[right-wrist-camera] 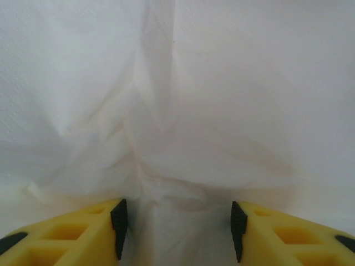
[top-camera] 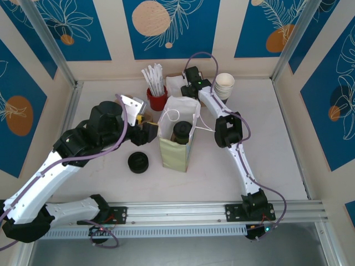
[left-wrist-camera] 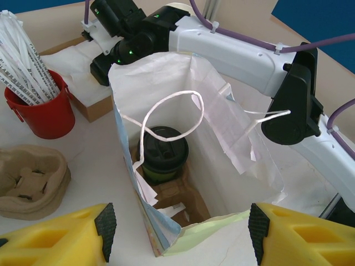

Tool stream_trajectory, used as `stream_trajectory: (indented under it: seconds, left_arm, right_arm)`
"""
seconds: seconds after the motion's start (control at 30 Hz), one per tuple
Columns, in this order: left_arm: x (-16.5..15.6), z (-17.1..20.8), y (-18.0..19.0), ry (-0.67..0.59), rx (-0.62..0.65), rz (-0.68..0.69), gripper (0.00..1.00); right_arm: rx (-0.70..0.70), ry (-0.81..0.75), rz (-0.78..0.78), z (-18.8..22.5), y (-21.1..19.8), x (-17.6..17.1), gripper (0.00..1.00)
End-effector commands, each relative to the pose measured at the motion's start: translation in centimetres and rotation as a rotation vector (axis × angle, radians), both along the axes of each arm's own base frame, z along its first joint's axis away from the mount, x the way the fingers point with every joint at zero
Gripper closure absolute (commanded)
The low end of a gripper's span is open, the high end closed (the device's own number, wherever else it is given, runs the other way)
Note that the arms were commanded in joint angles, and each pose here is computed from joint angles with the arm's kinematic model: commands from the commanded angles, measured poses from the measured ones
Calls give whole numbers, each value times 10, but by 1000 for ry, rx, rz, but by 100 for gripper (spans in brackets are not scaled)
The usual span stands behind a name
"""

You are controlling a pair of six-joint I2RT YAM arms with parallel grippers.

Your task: Pack the takeout coffee

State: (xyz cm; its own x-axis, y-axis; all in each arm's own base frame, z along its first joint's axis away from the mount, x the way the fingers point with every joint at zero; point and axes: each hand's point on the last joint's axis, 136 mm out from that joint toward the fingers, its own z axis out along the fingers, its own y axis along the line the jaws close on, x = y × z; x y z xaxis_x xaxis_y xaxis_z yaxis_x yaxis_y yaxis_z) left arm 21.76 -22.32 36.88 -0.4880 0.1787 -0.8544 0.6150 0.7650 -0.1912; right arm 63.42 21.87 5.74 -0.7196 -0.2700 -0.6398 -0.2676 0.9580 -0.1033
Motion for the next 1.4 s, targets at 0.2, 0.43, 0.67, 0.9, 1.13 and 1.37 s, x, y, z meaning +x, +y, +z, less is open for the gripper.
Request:
stream_trajectory:
  seconds: [0.2,0.43,0.67,0.9,1.13,1.37]
  left_arm:
    - [-4,3,-1,-6,-20,-4,34]
    - [-5,4,1,-9,-22,-3,34]
    - [-5,5,0,-10,-22,-4,34]
    - [-5,8,0,-14,-28,-7,34]
    - [-6,10,1,-19,-34,-8,34]
    - [-4,11,4,-26,-34,15,34]
  right_arm:
    - [55,-11,4,19,4,1,61]
    - [82,-36,-1,36,4,3,75]
    - [103,-78,-1,65,6,4,79]
    - [132,-135,5,109,6,1,87]
    - [167,-203,14,165,5,-8,96]
    - [236,-271,17,235,3,-31,100]
